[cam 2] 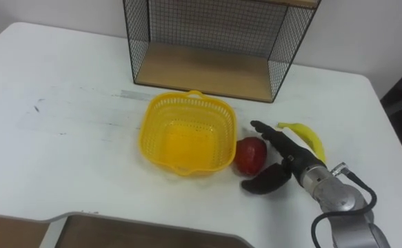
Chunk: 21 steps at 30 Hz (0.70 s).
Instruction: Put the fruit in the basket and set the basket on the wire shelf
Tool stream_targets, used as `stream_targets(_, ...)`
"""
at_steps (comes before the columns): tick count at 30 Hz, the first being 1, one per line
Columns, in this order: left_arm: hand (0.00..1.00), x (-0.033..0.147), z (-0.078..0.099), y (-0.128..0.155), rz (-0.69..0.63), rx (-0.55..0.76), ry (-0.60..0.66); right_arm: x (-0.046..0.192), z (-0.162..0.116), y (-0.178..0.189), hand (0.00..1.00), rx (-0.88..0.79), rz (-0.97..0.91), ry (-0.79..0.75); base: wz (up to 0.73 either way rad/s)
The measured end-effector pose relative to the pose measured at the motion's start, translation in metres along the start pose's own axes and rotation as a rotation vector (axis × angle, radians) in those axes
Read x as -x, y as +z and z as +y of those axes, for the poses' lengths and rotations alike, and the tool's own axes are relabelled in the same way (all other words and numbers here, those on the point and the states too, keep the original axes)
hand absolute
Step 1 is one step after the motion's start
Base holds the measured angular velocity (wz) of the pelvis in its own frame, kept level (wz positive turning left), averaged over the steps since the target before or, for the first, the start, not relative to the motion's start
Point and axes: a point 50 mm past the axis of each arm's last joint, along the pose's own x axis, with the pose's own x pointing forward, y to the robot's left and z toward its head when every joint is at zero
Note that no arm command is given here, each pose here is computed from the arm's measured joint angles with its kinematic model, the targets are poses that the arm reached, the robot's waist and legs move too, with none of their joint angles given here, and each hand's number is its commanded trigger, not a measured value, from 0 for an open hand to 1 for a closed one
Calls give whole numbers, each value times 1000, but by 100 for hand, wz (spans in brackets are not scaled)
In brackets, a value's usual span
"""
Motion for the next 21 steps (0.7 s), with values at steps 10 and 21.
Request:
stream_targets(10,0,0,-3,-1,17,4,-24,-3,2,1,100,6,14,0,1)
stream_targets(21,0,0,-5,0,14,3,-41,-8,-4,6,100,30,12,-69,0)
